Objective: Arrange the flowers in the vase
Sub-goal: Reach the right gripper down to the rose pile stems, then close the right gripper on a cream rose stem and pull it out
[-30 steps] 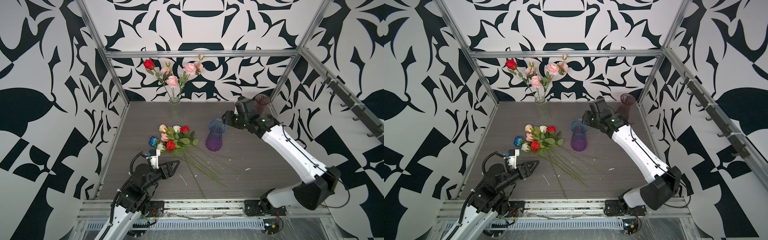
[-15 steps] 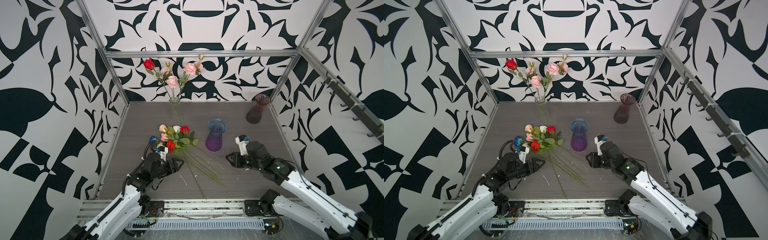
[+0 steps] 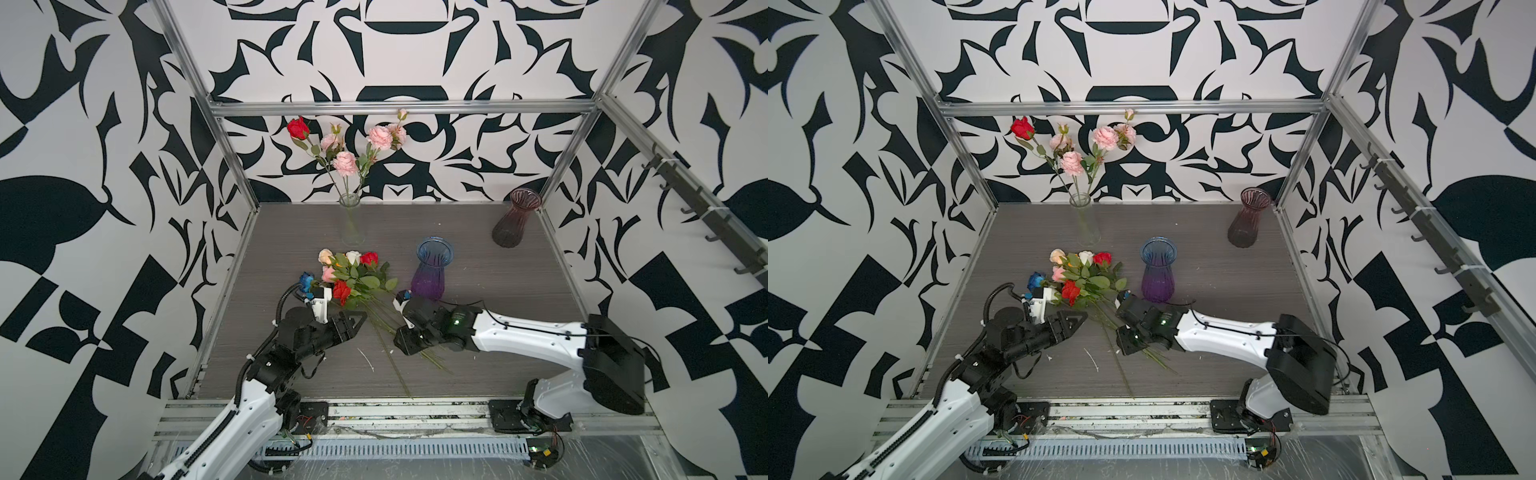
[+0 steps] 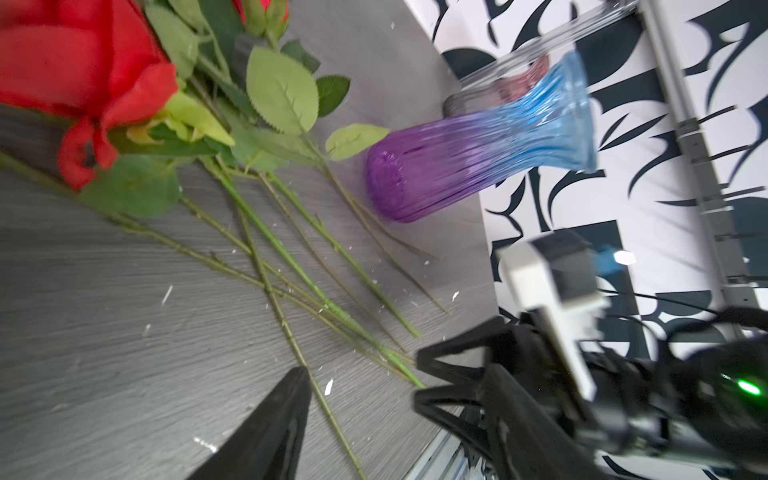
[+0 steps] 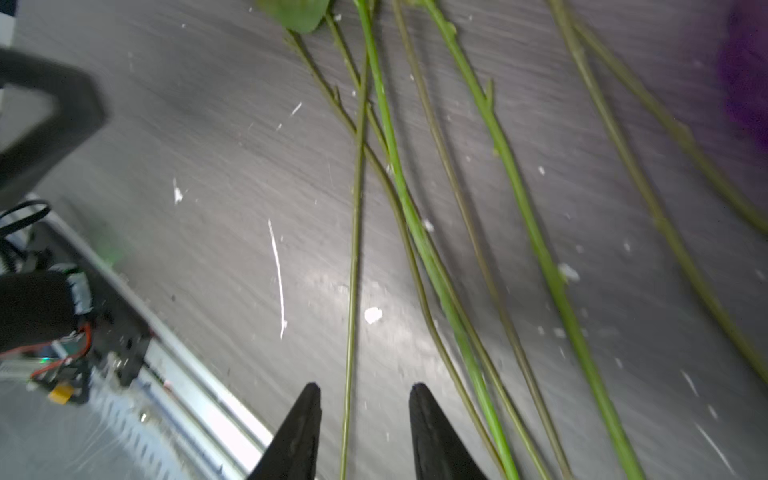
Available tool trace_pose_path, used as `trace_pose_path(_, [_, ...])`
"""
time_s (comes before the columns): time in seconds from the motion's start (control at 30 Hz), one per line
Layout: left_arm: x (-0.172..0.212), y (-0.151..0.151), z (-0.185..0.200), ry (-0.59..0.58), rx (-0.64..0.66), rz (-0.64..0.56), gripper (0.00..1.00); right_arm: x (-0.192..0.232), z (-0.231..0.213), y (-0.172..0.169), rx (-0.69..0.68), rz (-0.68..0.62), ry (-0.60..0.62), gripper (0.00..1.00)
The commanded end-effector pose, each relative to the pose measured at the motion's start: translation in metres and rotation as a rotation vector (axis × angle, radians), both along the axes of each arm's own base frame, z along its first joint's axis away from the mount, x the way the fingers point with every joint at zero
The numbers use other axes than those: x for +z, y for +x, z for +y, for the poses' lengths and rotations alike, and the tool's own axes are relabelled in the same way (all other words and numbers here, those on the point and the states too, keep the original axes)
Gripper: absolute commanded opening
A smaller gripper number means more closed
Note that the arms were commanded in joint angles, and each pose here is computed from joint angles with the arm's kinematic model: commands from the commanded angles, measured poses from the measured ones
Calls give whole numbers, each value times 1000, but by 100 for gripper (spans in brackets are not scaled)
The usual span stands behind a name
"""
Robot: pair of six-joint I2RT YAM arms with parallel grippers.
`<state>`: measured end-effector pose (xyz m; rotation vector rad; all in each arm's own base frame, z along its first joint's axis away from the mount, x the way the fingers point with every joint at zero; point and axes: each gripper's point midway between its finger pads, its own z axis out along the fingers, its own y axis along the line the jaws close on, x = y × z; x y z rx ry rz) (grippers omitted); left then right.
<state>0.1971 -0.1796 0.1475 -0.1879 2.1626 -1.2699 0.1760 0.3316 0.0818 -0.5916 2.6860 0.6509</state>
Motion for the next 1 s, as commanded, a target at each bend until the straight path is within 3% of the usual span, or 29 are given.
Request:
trace_pose_path(0.0, [-10, -3, 9, 9, 42, 8, 71, 12, 26, 20, 44, -78, 12, 40])
trace_pose_path(0.43, [-11, -6, 16, -3, 68, -34, 71, -10, 52, 84, 35, -152, -176, 25])
trace_pose_path(0.97, [-10, -7, 17, -6, 68, -50, 72, -29, 46, 119, 28, -84, -213, 24])
